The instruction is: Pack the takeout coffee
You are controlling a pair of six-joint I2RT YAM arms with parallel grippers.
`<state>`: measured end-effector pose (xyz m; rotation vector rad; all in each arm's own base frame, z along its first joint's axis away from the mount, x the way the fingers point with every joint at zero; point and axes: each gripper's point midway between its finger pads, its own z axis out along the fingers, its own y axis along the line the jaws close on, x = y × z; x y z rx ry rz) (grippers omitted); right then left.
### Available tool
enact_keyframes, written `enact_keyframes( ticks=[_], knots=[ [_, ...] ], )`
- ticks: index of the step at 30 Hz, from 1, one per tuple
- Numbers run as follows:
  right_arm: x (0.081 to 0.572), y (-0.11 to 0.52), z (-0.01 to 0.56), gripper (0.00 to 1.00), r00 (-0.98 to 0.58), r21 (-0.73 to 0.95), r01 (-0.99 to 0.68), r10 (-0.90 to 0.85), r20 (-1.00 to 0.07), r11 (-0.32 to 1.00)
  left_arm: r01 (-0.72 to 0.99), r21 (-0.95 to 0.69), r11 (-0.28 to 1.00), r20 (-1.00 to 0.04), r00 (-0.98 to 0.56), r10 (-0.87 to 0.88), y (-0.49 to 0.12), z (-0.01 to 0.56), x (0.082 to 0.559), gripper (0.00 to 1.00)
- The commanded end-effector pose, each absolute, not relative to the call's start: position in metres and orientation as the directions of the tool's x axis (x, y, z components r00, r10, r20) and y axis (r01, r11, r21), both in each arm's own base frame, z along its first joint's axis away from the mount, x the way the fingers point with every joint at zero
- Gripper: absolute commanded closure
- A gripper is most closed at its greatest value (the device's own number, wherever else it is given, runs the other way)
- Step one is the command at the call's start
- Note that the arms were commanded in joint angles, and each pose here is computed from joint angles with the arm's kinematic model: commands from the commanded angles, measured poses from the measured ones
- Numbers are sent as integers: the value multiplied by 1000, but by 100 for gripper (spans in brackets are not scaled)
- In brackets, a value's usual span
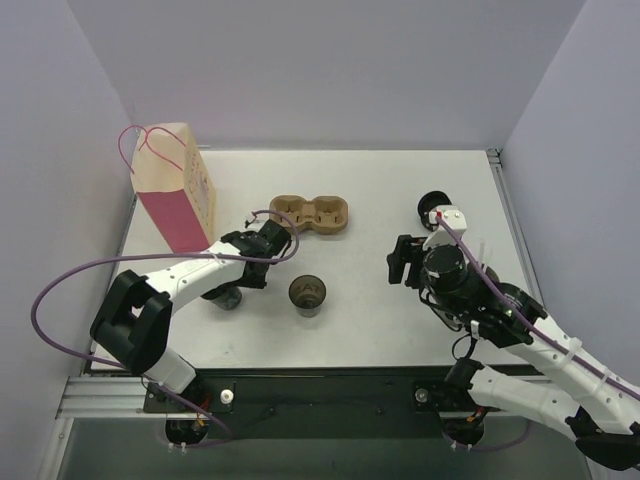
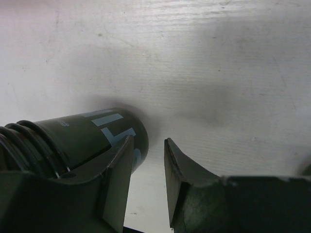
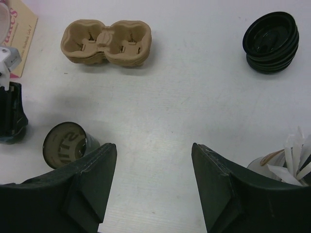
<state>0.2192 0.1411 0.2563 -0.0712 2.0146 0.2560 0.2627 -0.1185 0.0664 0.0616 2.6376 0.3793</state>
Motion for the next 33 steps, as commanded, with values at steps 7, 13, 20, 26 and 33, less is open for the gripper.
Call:
enact_keyframes(
  ticks=[7, 13, 20, 26, 33],
  knots=[
    [260, 151, 273, 36, -398, 49, -85, 11, -917, 995, -5, 165, 986, -490, -868, 78, -132, 67, 264, 58],
    [256, 160, 260, 36, -434, 70, -119, 12, -901, 990, 38, 137, 990, -519, -848, 105, -149, 81, 265, 58],
    [247, 168, 255, 36, -453, 108, -172, 19, -892, 979, -264, 153, 952, -680, -727, -92, -86, 145, 278, 42],
    [244, 172, 248, 36, -466, 102, -193, 1, -885, 976, -560, -47, 828, -738, -539, -406, -18, 179, 263, 26],
    [242, 183, 254, 36, -471, 119, -239, -8, -882, 964, -732, -149, 665, -769, -337, -543, 67, 196, 246, 26]
  ],
)
